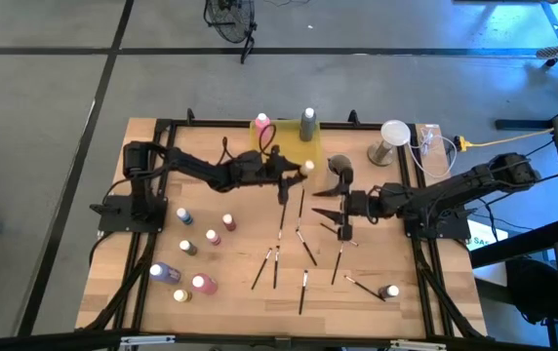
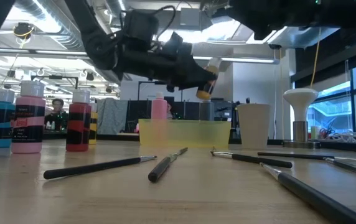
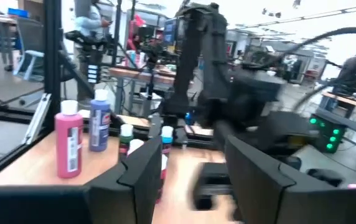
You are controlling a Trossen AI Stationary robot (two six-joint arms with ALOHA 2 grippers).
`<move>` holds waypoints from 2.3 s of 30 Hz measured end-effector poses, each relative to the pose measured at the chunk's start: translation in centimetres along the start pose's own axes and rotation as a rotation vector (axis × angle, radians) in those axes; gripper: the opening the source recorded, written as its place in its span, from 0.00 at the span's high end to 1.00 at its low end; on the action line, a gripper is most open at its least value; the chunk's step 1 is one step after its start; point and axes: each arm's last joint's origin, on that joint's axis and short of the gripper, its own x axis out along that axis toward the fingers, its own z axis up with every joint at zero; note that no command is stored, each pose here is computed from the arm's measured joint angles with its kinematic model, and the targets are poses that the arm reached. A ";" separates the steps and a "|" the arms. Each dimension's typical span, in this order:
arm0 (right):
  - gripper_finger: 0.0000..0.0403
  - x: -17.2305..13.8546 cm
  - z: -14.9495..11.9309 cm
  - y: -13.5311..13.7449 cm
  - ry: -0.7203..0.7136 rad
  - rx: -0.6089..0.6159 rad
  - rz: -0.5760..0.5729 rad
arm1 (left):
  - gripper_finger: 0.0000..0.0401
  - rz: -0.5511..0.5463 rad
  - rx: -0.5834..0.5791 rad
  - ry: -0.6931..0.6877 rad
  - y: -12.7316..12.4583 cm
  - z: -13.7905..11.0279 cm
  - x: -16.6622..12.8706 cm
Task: Pick & Place Paint Supplies
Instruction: Put the small yellow paint bottle into the yellow bin
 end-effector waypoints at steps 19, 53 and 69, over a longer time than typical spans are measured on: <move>0.56 -0.2 -1.1 0.7 0.112 -0.062 0.046 | 0.64 0.218 -0.021 -0.122 7.3 -3.4 -5.8; 0.56 -0.2 -1.1 0.7 0.117 -0.074 0.048 | 0.64 -0.064 0.015 -0.013 14.8 -4.5 -9.3; 0.56 -0.2 -1.1 0.7 0.116 -0.085 0.047 | 0.64 -0.088 -0.021 -0.043 15.1 -7.7 -8.7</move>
